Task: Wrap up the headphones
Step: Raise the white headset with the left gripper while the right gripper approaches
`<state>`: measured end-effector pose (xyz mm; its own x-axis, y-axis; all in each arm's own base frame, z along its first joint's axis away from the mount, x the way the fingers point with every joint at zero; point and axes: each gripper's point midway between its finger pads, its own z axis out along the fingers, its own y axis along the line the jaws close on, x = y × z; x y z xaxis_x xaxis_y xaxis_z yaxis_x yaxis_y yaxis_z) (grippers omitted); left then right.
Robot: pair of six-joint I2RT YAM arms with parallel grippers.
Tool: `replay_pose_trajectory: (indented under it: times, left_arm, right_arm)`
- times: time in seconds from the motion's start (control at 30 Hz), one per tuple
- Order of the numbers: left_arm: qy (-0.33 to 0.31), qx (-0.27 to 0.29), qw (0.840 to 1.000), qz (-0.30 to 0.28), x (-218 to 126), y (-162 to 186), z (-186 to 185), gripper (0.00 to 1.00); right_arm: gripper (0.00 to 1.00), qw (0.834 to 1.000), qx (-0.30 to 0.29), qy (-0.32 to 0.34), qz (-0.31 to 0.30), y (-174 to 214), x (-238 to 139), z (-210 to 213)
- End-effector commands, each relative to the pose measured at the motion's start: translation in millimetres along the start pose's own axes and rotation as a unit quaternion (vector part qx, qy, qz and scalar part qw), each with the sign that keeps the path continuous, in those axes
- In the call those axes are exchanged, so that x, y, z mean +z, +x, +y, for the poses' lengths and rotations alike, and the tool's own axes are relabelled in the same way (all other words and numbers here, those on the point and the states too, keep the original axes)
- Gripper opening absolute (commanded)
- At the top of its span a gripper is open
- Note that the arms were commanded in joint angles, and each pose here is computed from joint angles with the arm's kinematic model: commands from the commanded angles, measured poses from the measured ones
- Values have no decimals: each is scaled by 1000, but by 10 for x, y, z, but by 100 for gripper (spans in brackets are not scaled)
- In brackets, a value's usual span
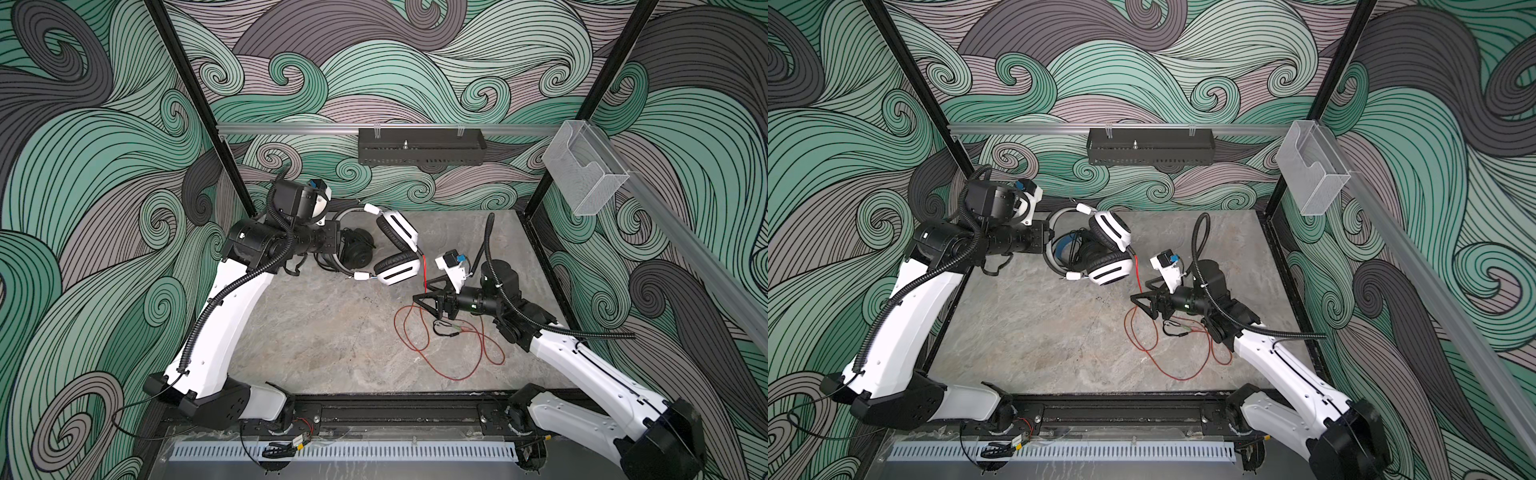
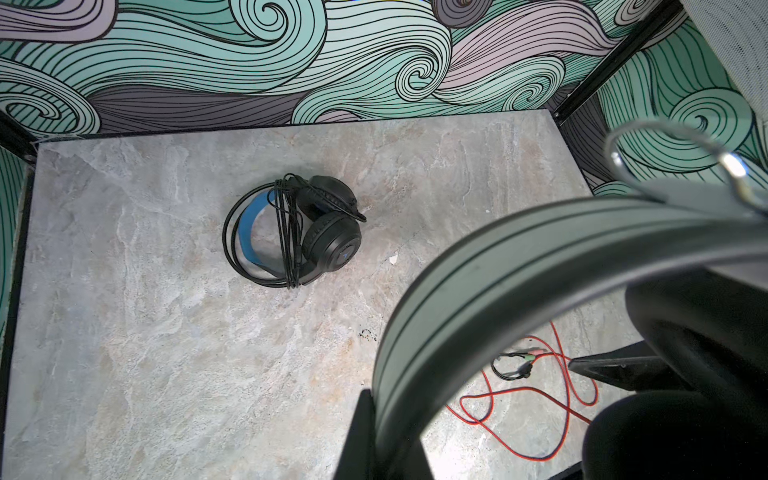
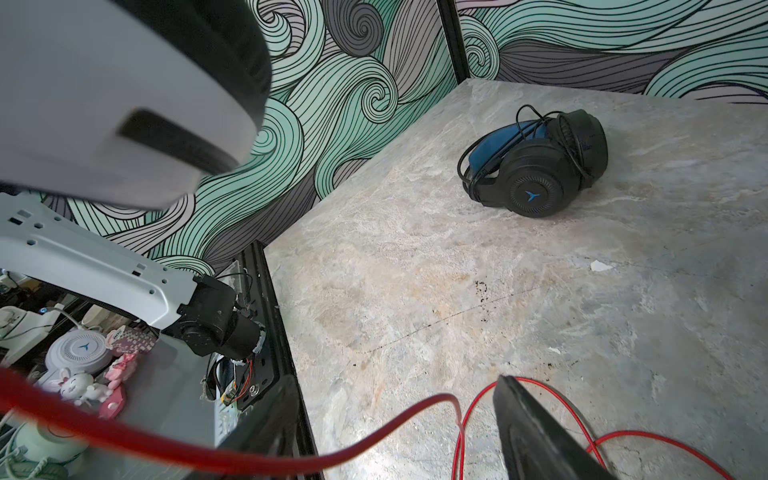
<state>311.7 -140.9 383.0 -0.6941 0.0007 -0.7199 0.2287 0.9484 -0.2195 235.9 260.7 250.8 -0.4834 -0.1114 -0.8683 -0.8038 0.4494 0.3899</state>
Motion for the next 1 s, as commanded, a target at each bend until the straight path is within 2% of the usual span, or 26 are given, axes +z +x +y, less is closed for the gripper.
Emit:
replay_pose_trajectory:
  times: [0.0,0.7,0.97]
  left_arm:
    - [49,-31,996,-67,-357,-288,-142,0]
    - [78,-90,989,-82,-435,-345,-22,0]
    - [90,-109,986,-88,-445,-385,-14,0]
  right_arm:
    - [75,999,-9,-24,-34,-264,32,126]
    - [72,997,11,-69,-39,-348,331,204]
    - [63,997,25,-74,-30,-226,435,162]
